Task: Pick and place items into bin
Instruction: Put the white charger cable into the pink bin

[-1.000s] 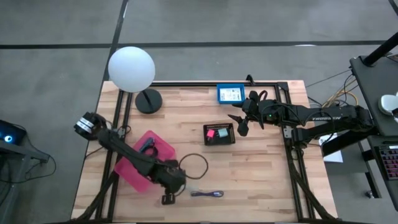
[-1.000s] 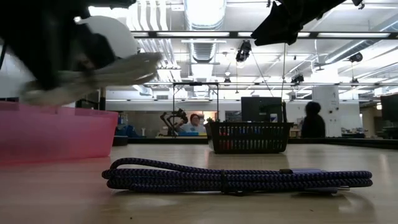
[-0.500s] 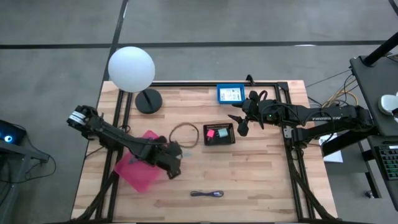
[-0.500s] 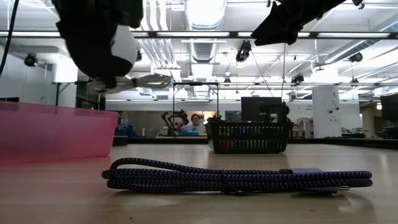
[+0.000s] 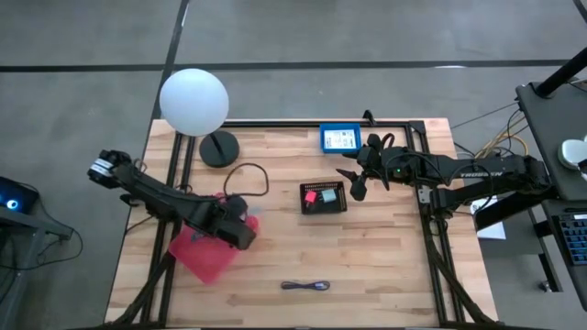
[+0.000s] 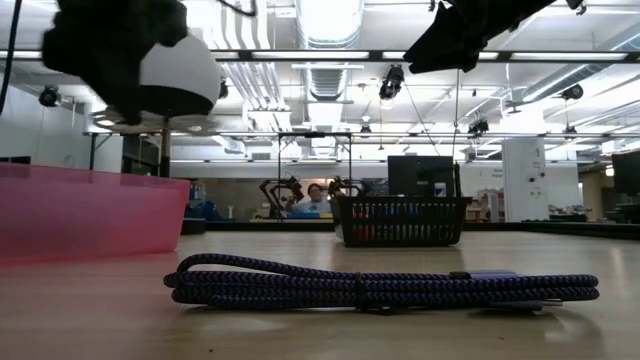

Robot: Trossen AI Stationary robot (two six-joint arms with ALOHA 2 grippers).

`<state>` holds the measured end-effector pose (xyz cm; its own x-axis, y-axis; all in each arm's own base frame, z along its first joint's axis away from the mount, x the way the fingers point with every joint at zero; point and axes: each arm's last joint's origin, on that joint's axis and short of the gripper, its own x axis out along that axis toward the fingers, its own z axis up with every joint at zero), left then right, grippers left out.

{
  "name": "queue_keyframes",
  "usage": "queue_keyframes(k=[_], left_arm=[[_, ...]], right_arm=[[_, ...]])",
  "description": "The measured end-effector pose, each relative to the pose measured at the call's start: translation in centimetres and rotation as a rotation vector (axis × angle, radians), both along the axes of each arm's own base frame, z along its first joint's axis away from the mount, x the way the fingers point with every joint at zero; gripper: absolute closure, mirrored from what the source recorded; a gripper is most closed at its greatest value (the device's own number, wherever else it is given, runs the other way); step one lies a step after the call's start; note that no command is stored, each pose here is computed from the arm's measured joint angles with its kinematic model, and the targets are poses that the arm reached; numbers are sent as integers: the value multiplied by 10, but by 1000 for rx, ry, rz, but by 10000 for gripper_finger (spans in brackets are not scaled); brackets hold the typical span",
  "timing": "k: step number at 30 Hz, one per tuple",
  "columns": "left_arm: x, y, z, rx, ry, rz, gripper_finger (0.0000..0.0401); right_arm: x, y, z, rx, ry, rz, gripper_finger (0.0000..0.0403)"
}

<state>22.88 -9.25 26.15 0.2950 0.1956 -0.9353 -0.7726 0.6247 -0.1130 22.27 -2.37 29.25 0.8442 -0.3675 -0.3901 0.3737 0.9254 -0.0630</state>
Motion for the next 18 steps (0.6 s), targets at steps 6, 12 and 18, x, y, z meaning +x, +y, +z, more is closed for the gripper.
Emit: queue_keyframes(k=[6,12,18], left_arm=[[-16,3,-6,-76,146,77,384],[-22,-2,-12,-184,257,-47,384],[-39,-6,-12,-162,426,-226,384]], right_arm=[[0,0,0,-4,0,1,175],[0,0,0,-19,7,8,175],[0,0,0,-19,7,8,175]])
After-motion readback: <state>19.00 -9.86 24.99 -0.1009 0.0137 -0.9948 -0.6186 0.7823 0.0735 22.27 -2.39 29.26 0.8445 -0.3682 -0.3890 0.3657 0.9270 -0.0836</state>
